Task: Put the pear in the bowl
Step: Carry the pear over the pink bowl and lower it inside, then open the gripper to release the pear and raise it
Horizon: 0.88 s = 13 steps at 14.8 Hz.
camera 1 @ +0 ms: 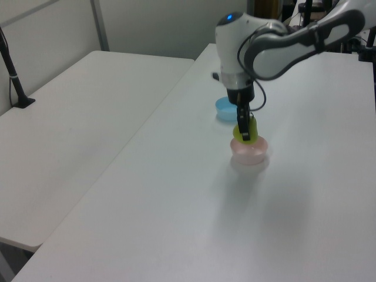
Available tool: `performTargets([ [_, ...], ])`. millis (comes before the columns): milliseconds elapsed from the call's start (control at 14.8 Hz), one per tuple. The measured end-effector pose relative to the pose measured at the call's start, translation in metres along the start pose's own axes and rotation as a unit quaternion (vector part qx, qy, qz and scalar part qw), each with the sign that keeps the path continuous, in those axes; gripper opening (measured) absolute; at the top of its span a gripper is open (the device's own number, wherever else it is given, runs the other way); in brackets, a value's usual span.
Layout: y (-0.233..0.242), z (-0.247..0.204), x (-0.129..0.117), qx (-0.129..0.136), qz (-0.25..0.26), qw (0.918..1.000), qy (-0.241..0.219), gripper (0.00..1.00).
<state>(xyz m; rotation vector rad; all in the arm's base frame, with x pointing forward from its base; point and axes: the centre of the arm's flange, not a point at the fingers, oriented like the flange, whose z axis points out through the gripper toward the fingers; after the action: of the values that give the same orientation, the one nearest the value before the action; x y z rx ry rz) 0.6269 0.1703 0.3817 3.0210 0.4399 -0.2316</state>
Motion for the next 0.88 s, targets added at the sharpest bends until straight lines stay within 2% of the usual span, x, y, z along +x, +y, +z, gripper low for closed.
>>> performTargets([
  [270,-0.013,0.04,0.013,-0.007,-0.01,0.9998,-0.015,0.83],
  [405,-0.015,0.044,0.014,-0.008,-0.012,0.9998,-0.015,0.99],
  [540,-0.015,0.039,0.014,-0.008,-0.012,0.9998,-0.011,1.0],
  [742,-0.009,0.003,0.007,-0.003,-0.008,0.9999,0.009,1.0],
  [877,0.013,-0.049,-0.017,0.009,0.007,0.9998,0.017,1.0],
])
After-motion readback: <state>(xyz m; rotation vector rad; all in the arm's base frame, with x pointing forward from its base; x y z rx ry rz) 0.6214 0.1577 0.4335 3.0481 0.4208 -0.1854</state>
